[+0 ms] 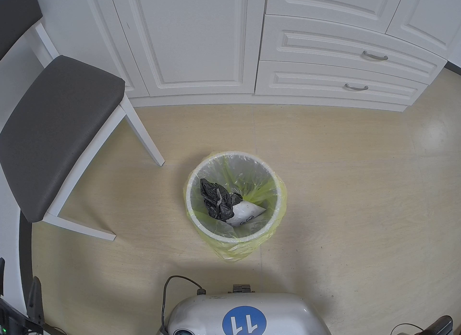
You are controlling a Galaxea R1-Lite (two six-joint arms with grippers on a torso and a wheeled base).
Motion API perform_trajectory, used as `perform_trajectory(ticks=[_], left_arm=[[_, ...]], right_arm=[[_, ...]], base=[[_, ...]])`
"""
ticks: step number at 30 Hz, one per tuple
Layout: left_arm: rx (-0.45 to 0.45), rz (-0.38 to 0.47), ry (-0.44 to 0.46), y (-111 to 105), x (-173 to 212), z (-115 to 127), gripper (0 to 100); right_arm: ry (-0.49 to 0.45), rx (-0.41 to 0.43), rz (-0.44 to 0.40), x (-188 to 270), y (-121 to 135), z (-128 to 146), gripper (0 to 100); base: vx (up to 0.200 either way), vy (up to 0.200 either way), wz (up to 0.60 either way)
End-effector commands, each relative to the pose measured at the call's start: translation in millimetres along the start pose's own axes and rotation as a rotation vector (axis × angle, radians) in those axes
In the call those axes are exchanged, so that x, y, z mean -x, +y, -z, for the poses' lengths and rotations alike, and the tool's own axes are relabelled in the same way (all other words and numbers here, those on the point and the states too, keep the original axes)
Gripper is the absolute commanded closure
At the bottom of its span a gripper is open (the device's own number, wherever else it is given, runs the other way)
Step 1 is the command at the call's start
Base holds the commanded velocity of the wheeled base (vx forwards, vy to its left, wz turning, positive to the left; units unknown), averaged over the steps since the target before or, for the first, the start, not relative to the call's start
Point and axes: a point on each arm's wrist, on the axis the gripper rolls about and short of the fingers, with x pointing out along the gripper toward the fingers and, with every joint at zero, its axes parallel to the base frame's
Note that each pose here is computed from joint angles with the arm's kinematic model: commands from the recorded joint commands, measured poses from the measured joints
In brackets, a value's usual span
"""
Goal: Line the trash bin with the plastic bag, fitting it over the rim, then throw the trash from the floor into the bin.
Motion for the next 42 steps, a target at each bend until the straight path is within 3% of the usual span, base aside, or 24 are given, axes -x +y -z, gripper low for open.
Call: perform_trajectory(ticks=[1, 13, 28, 32, 33, 42], left_arm=[[0.003, 0.002, 0.069, -1, 1, 12, 0], [-0.006, 0.008, 0.127, -1, 2, 18, 0], [0.011, 0.014, 0.128, -1, 2, 18, 0], [0.012, 0.049, 0.134, -2, 2, 19, 0], [0.012, 0.077, 0.173, -3, 2, 22, 0], [0.028, 0.078, 0.186, -3, 3, 22, 0]], right_arm=[[0.05, 0.006, -0.001, 2, 0, 10, 0], [0.118, 0.019, -0.011, 3, 1, 17, 0], [0.225, 0.032, -0.021, 5, 1, 28, 0], [0.232, 0.033, -0.022, 5, 1, 28, 0], [0.237, 0.032, -0.022, 5, 1, 29, 0], [0.325, 0.037, -0.028, 7, 2, 37, 0]], base=[[0.0, 0.0, 0.0], [0.0, 0.0, 0.0], [0.0, 0.0, 0.0], [0.0, 0.0, 0.0], [0.0, 0.0, 0.0], [0.0, 0.0, 0.0]])
